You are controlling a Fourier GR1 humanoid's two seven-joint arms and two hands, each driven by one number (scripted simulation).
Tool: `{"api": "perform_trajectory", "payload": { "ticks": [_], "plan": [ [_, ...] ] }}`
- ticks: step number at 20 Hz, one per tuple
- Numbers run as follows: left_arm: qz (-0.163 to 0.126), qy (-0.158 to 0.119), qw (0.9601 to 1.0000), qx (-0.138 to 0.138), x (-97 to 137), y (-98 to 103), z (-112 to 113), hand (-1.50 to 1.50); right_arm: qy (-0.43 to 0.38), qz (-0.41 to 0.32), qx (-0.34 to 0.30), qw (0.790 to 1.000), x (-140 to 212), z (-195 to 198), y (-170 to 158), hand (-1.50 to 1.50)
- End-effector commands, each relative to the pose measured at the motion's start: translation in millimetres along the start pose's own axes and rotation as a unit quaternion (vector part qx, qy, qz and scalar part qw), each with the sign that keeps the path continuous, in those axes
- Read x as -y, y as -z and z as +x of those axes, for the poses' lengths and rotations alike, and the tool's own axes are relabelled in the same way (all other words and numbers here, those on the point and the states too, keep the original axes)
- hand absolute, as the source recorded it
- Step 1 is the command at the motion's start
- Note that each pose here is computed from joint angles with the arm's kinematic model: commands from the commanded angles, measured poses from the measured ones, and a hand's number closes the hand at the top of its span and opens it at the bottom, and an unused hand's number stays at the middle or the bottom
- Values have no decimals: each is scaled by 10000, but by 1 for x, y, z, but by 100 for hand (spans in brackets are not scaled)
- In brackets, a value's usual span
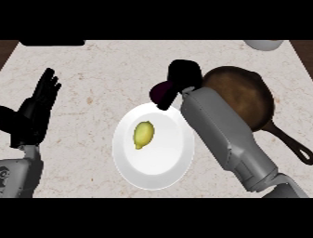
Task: Pick the eggplant from the plate and place it in the pan
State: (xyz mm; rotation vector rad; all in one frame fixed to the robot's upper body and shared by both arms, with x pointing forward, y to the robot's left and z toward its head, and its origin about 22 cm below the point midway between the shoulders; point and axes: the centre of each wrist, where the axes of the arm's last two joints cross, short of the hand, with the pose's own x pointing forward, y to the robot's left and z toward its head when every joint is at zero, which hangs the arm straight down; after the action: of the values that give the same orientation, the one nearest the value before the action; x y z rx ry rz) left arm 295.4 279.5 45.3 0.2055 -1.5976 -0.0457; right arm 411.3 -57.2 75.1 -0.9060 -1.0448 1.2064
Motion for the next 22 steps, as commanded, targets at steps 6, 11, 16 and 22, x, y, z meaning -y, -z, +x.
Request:
{"api": "perform_trajectory", "payload": {
  "ticks": [6,11,16,22],
  "plan": [
    [-309,73,9994,156,14,16,15,0,1304,-2632,-1662,9413,52,58,-31,150],
    [-252,1,9997,73,23,4,0,0,1960,-3059,-1881,9125,63,74,-47,150],
    [14,-55,9999,86,6,9,12,0,2663,-3409,-1926,8808,58,47,-37,150],
    [87,-73,9998,139,-6,-3,3,0,2203,-3700,-2352,8714,39,-30,-16,150]
  ]
}}
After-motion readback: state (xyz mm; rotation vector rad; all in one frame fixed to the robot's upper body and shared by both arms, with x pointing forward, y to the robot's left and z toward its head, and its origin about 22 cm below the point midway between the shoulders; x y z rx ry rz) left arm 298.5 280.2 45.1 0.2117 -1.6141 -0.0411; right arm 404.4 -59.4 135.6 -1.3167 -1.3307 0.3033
